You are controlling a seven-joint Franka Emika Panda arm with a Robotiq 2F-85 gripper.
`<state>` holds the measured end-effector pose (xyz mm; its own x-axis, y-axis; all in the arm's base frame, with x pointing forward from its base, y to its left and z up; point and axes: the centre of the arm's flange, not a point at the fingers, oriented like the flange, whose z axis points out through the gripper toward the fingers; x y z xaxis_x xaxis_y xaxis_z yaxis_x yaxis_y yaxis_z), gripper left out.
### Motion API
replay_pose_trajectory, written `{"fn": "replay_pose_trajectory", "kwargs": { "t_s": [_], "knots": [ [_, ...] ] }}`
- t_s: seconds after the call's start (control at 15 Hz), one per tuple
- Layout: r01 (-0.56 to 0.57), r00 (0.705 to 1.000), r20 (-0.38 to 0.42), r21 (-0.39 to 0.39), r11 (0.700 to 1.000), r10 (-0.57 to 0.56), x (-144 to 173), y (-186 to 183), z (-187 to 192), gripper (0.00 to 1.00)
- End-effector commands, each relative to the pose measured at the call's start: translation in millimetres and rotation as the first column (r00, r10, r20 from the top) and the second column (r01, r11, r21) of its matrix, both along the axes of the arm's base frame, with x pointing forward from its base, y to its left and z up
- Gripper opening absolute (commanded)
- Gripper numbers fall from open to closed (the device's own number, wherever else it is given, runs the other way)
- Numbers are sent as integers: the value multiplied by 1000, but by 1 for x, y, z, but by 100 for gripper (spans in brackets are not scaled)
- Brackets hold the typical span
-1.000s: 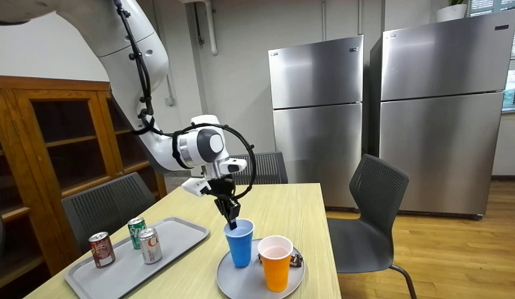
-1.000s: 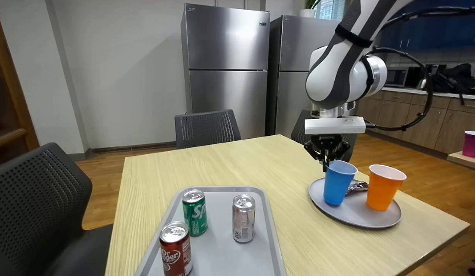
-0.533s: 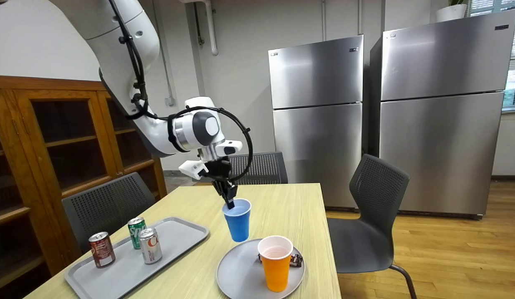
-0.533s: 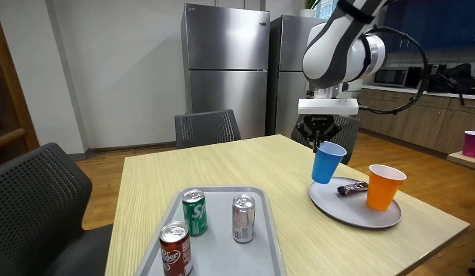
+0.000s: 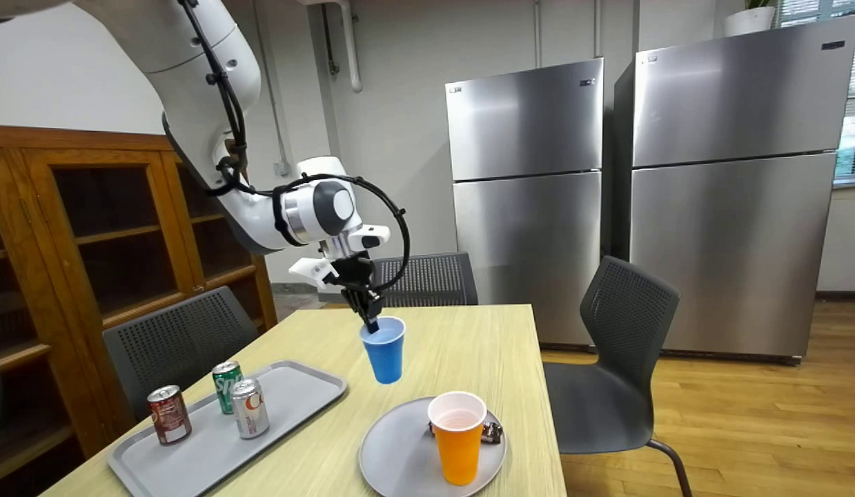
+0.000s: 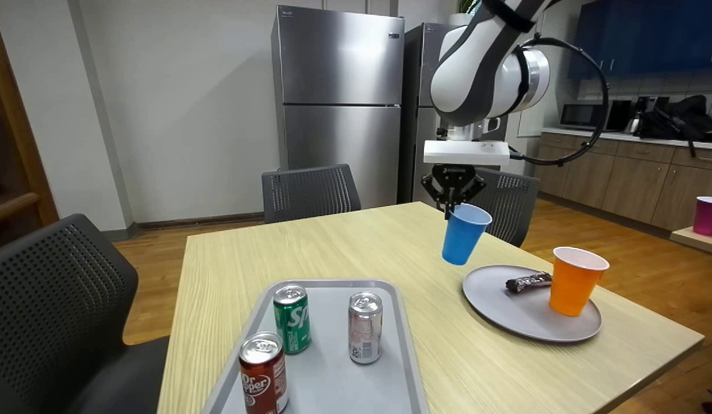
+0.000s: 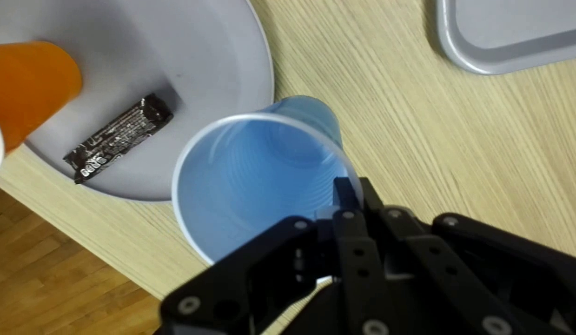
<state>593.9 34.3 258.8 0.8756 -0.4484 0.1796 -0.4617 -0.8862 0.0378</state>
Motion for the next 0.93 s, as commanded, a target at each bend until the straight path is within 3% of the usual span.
{"fn": "replay_pose_trajectory", "kwargs": {
  "t_s": [0.0, 0.87],
  "knots": [
    [-24, 1000, -6, -14, 1000, 24, 28, 16, -9, 1],
    [-42, 998, -45, -59, 997, 40, 56, 29, -54, 1]
  ]
}}
